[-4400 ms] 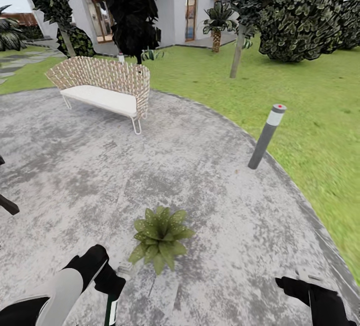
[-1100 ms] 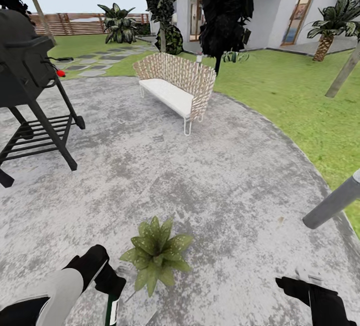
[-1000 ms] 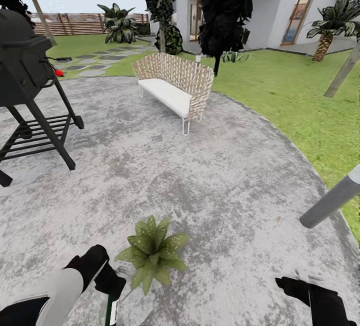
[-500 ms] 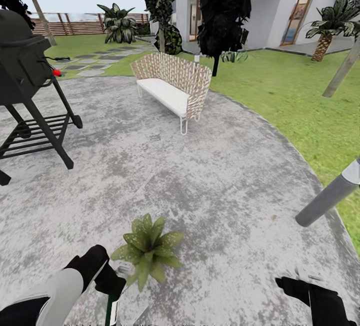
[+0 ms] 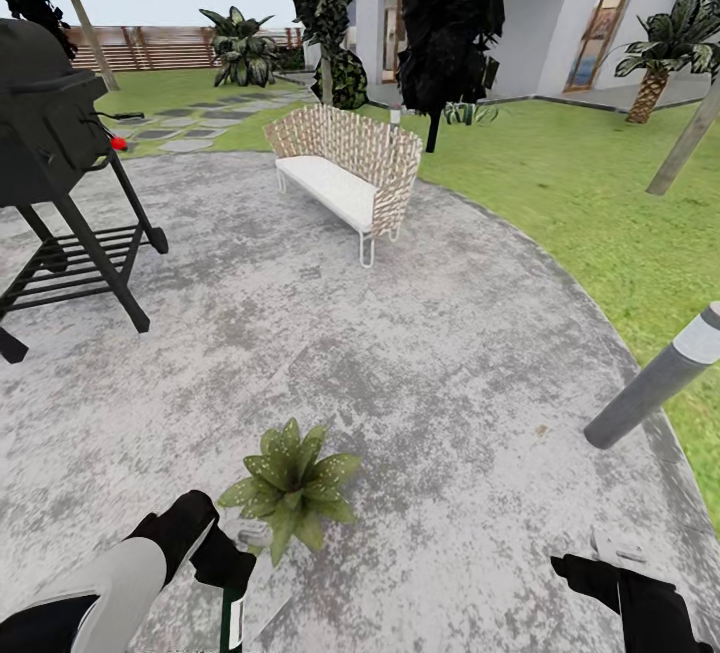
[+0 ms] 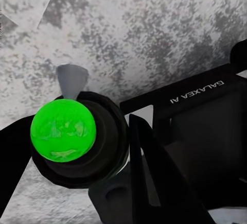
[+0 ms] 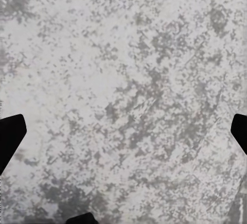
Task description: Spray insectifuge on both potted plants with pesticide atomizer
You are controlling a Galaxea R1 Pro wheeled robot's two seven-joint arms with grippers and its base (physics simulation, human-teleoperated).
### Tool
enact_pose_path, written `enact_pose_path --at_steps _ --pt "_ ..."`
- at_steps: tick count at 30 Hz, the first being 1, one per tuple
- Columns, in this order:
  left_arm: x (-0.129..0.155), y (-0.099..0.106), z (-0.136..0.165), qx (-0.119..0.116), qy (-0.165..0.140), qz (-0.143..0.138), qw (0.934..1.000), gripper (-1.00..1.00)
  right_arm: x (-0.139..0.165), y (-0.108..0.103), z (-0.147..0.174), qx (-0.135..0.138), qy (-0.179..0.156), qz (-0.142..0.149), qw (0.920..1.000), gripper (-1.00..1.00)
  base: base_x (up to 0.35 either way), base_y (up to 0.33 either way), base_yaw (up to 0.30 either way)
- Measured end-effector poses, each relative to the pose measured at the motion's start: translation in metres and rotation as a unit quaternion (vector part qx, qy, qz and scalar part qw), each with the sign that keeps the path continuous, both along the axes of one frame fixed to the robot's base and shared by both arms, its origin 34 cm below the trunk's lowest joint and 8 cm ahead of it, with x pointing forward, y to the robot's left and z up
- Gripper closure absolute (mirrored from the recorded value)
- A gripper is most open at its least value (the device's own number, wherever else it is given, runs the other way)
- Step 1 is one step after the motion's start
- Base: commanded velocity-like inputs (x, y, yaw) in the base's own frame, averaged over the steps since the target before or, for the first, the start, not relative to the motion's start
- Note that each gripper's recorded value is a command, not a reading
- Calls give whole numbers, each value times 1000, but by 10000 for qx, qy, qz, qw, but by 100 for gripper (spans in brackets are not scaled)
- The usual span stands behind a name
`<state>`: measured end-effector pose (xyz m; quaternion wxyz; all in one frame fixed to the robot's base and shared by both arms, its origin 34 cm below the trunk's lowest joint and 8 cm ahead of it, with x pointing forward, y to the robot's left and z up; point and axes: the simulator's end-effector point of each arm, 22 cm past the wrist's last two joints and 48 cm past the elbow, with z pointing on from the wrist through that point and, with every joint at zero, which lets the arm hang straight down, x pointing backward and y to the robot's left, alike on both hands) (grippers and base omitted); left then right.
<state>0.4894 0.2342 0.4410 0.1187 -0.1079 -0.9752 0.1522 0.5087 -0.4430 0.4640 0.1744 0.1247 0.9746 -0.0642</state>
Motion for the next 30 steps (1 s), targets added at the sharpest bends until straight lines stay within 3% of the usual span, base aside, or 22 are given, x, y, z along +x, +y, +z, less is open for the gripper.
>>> enact_pose_path --at_steps 8,13,20,30 --pt "-2 7 3 133 144 32 9998 100 0 0 0 -3 -2 -1 10000 -100 0 0 53" --pt "26 17 17 348 4 150 9993 100 0 0 0 -3 -2 -1 10000 -100 0 0 1" --pt "33 10 21 349 -30 137 9993 100 0 0 0 0 -2 0 10000 -100 0 0 -19" --pt "27 16 19 631 -9 -521 9966 100 0 0 0 2 1 -2 10000 -100 0 0 -164"
